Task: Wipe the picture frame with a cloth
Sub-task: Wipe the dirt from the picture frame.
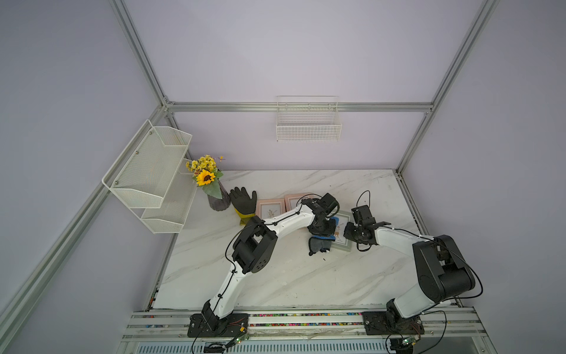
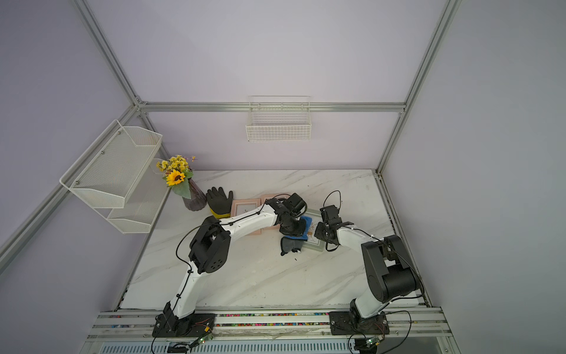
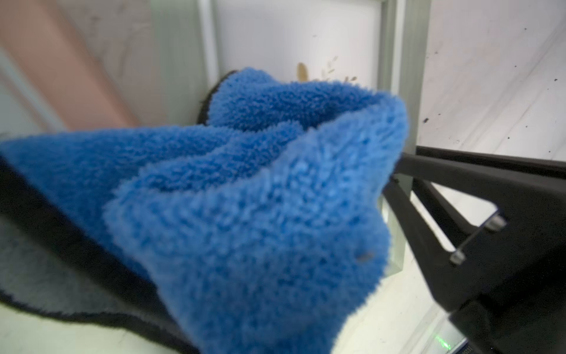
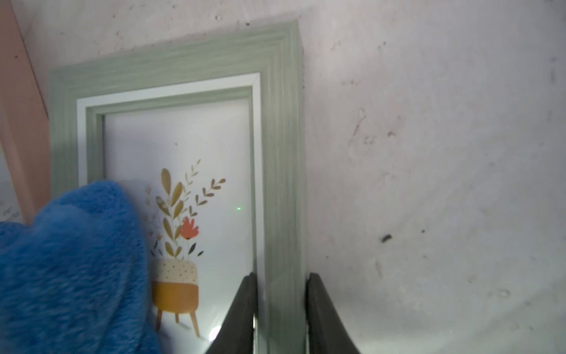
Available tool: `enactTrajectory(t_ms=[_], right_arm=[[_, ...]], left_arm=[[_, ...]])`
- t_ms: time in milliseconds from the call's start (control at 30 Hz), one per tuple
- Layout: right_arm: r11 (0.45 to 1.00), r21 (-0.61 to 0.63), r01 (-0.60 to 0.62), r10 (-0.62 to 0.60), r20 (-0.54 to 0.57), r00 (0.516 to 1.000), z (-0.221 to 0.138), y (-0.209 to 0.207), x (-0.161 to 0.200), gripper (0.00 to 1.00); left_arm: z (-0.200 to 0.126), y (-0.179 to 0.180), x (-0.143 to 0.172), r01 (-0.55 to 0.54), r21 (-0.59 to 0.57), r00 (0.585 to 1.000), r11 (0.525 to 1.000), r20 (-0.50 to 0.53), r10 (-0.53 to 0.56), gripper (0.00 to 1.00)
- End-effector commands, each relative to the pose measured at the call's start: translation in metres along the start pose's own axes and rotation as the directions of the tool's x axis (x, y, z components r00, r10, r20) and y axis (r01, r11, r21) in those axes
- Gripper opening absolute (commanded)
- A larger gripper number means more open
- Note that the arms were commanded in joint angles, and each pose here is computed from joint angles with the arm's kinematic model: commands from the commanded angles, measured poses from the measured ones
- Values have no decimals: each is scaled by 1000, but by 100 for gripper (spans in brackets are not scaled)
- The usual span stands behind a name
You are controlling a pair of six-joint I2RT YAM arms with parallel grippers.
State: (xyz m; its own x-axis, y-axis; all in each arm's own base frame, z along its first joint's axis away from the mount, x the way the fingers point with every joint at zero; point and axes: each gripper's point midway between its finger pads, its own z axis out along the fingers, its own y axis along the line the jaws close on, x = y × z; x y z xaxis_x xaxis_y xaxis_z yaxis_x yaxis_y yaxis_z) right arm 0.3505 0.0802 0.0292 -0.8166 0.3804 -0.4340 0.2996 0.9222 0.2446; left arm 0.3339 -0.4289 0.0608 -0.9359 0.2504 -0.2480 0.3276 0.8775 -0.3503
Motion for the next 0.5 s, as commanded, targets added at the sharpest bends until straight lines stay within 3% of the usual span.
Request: enactTrajectory(t_ms=[0,167,467], right_arm=[[998,59,-21,21,-8,1000,0,-15,3,19],[998,57,-28,28,-6,1000,0,-15,3,19],[996,81,-37,37,-3,999,1,-23,1,19]], left_arm=[[23,-28,15,-45,35,997,998,-63,47,9],[34,-39,2,-54,76,996,996,-61,58,9],[-16,76,-37,34,-204,998,978,63,-22,9]])
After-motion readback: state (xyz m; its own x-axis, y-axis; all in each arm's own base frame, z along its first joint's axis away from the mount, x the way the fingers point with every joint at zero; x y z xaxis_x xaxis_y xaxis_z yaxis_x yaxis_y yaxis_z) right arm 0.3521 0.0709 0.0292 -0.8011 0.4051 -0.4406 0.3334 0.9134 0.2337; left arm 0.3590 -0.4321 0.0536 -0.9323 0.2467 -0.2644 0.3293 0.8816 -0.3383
